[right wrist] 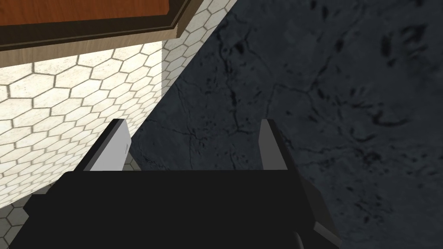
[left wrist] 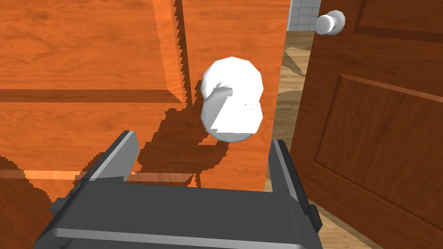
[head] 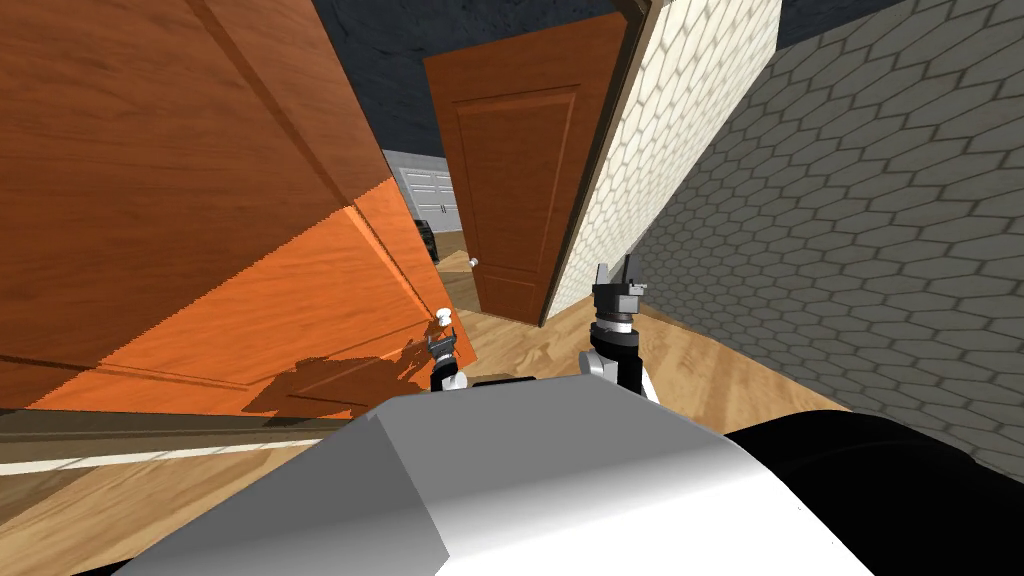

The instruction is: Push the door open

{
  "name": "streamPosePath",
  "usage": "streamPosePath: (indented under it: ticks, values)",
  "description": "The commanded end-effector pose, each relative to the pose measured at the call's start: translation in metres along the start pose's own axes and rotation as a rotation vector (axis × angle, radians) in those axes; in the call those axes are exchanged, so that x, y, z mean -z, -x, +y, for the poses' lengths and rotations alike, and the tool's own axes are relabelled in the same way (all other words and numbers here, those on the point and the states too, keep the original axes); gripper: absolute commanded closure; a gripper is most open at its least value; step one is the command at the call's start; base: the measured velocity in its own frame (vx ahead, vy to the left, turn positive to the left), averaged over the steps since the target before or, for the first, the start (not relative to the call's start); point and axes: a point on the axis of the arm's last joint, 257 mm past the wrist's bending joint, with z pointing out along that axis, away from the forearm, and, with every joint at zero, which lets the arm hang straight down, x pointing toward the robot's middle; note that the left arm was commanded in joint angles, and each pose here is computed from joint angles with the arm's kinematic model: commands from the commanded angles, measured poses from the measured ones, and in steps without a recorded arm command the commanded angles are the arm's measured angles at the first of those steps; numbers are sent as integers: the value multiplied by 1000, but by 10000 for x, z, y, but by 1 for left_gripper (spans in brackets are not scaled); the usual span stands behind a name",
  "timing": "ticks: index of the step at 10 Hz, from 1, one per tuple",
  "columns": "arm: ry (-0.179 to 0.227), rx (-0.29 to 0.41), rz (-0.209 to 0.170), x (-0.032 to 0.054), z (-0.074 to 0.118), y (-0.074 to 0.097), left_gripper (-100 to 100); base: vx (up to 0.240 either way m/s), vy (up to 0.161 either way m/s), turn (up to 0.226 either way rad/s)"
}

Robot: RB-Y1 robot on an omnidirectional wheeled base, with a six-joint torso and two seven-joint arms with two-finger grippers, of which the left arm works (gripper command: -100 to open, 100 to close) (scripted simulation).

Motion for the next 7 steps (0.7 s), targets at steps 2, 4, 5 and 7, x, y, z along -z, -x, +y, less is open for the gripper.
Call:
streamPosePath:
  ticks: [2, 4, 5, 7]
  values:
    - [-8, 8, -5, 6, -33, 21, -100, 217, 82, -30]
    - [-13, 33, -18, 51, 42, 51, -100, 183, 68, -23]
    - [-12, 25, -13, 29, 26, 33, -100, 70, 39, -8]
    - [-12, 25, -13, 29, 26, 33, 100, -12, -13, -8]
